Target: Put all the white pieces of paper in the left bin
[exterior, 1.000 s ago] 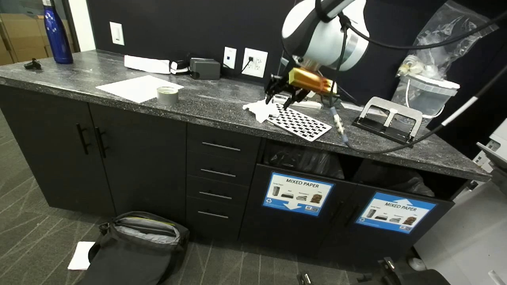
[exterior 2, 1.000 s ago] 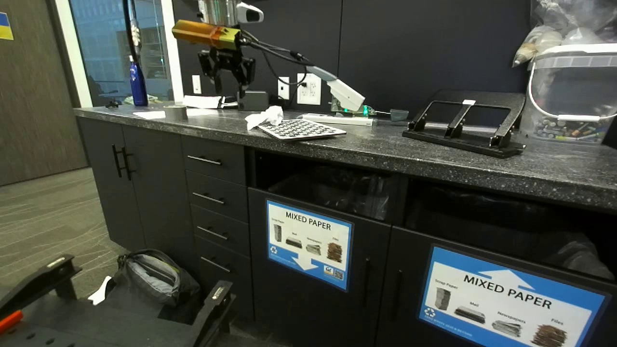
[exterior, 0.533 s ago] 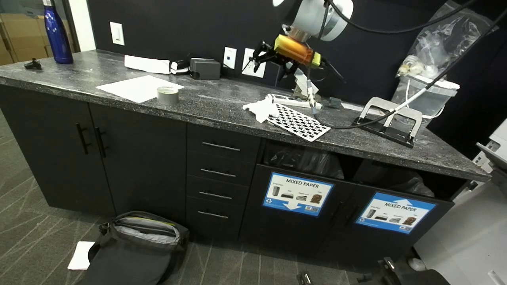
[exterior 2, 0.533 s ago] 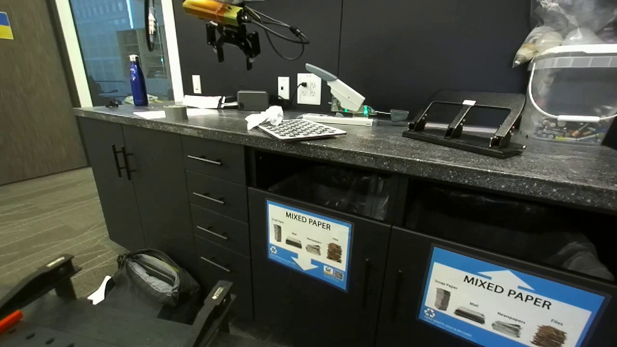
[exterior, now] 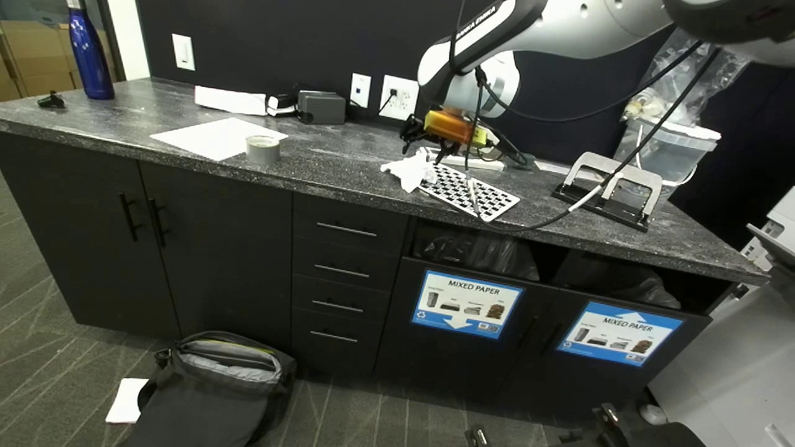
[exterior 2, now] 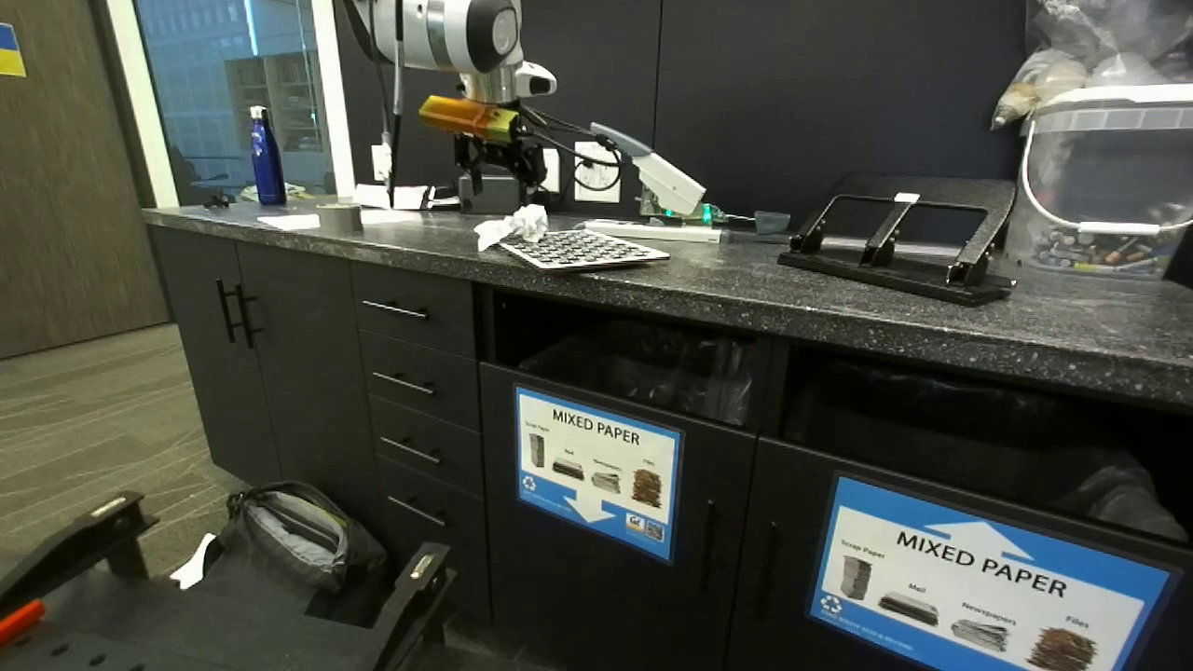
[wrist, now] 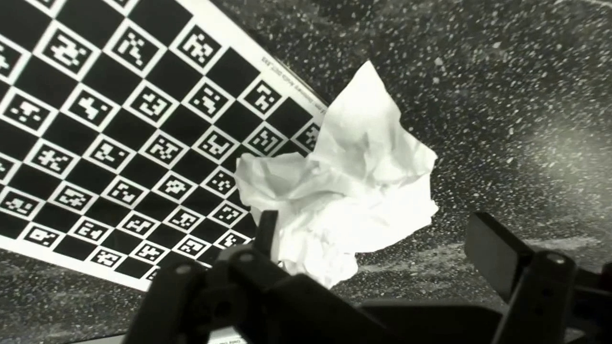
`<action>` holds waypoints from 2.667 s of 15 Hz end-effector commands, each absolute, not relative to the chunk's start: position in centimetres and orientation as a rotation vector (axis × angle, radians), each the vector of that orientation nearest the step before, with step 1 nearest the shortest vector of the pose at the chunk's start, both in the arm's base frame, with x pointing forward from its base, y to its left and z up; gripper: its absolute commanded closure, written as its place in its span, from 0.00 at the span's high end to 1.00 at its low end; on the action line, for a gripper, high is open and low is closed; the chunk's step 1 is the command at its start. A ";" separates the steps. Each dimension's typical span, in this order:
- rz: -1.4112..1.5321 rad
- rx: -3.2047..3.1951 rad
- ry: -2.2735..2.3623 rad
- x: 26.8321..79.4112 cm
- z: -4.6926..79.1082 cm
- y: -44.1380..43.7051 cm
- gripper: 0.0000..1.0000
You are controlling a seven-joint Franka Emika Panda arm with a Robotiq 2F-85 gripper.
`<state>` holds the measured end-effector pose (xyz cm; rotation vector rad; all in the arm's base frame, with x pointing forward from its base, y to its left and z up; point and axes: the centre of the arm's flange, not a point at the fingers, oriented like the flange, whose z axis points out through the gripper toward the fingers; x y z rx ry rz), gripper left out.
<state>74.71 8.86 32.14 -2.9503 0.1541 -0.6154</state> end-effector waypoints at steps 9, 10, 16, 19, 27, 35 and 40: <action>-0.712 -3.032 0.163 80.8 27.5 7.0 0.74; -0.704 -3.035 0.166 81.0 27.5 6.7 0.68; -0.681 -3.074 0.155 80.6 27.9 6.3 0.22; -0.539 -3.177 0.133 78.0 28.3 5.8 0.08; 0.128 -3.310 0.051 64.8 30.5 6.3 0.09; 0.234 -3.222 0.210 53.5 28.6 7.3 0.09; -0.134 -3.193 0.463 48.2 24.6 6.4 0.09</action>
